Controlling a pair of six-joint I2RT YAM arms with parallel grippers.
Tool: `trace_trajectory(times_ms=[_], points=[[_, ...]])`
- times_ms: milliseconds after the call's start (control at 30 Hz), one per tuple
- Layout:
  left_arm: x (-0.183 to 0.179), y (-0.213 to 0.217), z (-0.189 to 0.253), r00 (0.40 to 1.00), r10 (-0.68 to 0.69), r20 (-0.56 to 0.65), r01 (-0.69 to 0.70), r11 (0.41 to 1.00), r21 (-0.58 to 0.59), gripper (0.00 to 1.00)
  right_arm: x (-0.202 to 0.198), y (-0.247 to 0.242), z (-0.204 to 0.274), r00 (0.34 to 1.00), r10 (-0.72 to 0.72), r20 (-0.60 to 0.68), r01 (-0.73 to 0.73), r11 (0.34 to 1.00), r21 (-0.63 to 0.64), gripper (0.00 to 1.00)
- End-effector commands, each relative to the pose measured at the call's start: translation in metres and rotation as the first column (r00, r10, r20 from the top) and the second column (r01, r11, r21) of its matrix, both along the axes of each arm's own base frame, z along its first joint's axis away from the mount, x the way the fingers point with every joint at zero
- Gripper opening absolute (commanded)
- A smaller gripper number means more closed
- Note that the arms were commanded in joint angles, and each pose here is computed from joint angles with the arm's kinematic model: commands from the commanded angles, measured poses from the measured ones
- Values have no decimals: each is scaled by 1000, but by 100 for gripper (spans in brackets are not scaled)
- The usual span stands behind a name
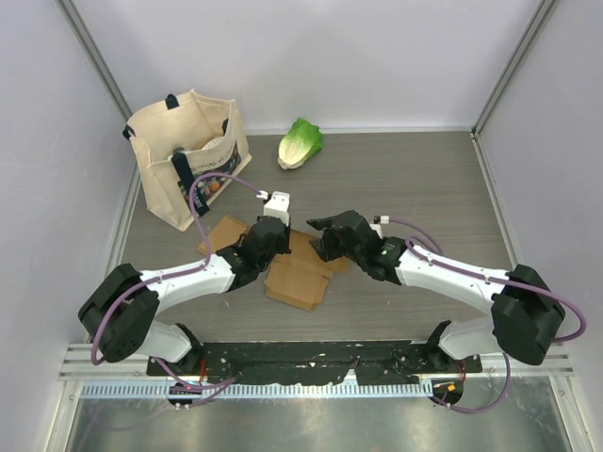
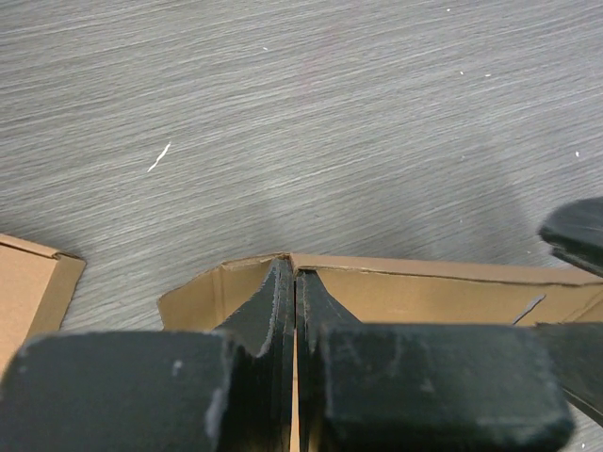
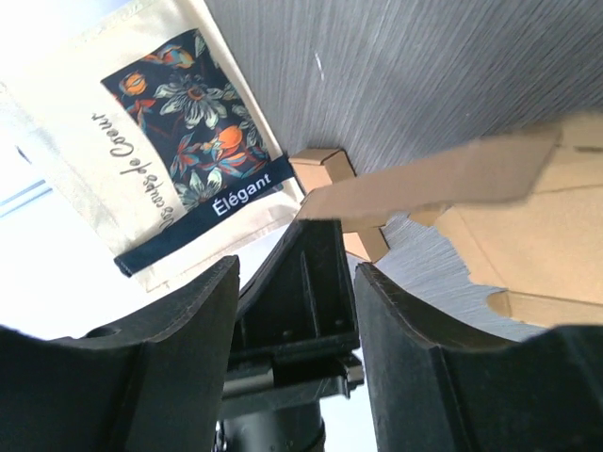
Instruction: Fold the paper box
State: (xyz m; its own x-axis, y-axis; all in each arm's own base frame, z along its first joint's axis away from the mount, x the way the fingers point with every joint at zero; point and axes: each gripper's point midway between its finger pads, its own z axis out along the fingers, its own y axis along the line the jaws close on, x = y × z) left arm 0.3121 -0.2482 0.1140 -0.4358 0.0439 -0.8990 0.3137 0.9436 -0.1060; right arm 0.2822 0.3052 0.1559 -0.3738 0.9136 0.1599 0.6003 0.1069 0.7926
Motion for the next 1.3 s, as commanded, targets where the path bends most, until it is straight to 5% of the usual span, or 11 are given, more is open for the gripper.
trace_trajectory(times_ms=[0,633,900,1267], points=[[10,2,28,996,57,69,-54,997,-49,1,-1,-3,26,998,-14,66,14,1000,2,58],[2,8,43,993,74,88,-65,992,-104,1,17,-2,3,988,-150,24,148,987,68,47],[1,5,39,995,59,83,-50,994,-100,1,25,-5,1,984,-179,25,176,981,87,34],[-3,3,41,994,45,100,-34,994,-106,1,34,-5,-7,982,-188,11,186,977,109,35]])
